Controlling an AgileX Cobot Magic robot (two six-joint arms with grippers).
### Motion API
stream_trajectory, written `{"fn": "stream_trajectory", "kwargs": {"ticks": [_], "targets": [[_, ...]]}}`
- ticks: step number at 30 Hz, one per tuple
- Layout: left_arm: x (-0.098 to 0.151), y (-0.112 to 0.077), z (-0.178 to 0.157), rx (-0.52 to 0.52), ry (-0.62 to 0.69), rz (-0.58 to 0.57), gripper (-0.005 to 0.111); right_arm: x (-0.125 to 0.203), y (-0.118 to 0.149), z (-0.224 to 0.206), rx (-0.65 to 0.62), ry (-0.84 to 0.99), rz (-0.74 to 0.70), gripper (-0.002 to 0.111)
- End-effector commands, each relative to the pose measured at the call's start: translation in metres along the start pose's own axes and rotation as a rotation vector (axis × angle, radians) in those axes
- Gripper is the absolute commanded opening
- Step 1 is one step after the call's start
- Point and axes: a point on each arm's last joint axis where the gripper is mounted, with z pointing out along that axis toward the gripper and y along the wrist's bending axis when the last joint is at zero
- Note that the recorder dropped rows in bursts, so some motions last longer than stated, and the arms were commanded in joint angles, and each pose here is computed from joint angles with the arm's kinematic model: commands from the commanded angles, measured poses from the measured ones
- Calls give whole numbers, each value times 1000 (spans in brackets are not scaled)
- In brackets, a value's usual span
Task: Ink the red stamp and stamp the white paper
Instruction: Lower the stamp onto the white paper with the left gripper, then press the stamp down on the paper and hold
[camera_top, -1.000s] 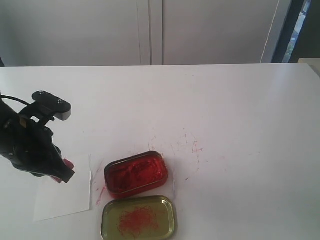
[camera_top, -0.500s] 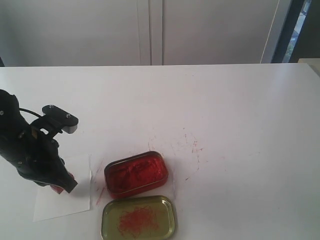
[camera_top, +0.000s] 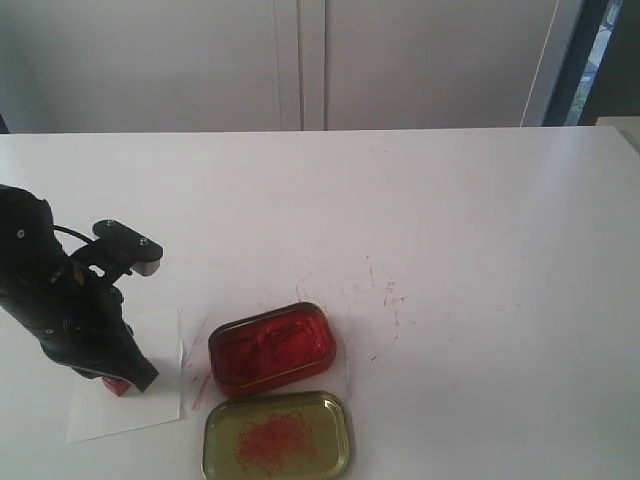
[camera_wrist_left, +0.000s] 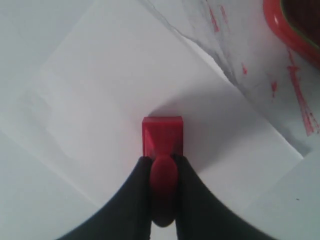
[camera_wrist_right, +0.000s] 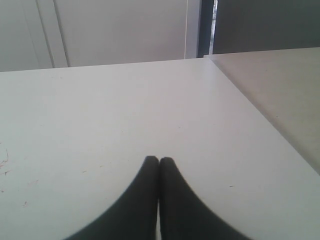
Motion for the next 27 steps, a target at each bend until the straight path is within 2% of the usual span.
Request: {"fn": "stream_trajectory", "kwargs": {"ticks": [1, 15, 27], "targets": [[5, 1, 14, 9, 51, -5, 0, 0, 0, 0, 2, -14, 4, 0], [14, 0, 48, 39, 188, -10, 0, 0, 0, 0, 2, -12, 4, 0], [13, 0, 49, 40, 179, -19, 0, 0, 0, 0, 2, -12, 4, 0]]}}
